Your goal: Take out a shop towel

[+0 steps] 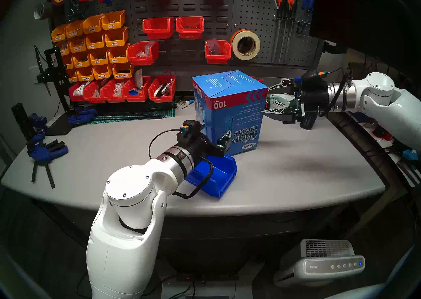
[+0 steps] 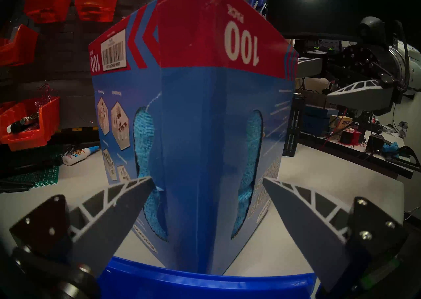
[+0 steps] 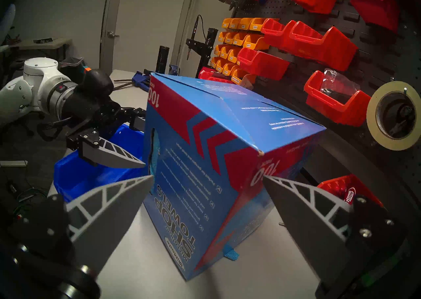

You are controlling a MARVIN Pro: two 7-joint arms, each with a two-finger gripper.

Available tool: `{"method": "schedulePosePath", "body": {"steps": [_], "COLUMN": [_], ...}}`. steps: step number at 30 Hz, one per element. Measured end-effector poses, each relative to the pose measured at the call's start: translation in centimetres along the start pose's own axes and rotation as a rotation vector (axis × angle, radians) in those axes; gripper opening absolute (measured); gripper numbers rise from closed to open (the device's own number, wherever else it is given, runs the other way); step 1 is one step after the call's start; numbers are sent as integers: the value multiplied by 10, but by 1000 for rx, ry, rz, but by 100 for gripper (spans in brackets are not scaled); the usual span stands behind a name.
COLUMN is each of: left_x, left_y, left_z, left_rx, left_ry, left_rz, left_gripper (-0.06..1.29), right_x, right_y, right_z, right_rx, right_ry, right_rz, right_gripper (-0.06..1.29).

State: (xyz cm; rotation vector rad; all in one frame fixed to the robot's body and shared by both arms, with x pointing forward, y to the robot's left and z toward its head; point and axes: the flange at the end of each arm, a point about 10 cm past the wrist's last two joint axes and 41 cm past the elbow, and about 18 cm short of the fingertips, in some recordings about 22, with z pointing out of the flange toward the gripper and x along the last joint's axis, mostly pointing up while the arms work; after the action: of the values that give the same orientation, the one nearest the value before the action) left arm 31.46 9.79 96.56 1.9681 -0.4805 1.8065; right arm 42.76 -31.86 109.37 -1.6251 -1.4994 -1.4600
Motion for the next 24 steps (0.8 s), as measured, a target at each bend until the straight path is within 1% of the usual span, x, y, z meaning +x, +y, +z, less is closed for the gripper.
{"method": "schedulePosePath", "body": {"steps": [8,14,16,17,18,24], "left_x": [0,-1,-1,-1,-1,-1], "left_y": [6,6,7,7,7,7], "left_z": [4,5,5,5,5,6], "left_rx": [16,30,29,29,30,28], "left_ry": [1,1,-1,-1,0,1], "left_rz": [-5,-8,-11,-13,-14,-18], "left_gripper": [126,126,118,72,60,61], "right_x": [-2,-4,-4,-5,-5,-5], "right_y": [-2,-3,-3,-3,-3,-3], "right_z": [-5,-9,-11,-12,-12,-13], "right_rx": [-2,0,-1,0,0,2], "right_ry": [3,4,4,4,4,6], "right_rz": [0,1,1,1,1,1], "right_gripper": [125,125,125,125,125,125]}}
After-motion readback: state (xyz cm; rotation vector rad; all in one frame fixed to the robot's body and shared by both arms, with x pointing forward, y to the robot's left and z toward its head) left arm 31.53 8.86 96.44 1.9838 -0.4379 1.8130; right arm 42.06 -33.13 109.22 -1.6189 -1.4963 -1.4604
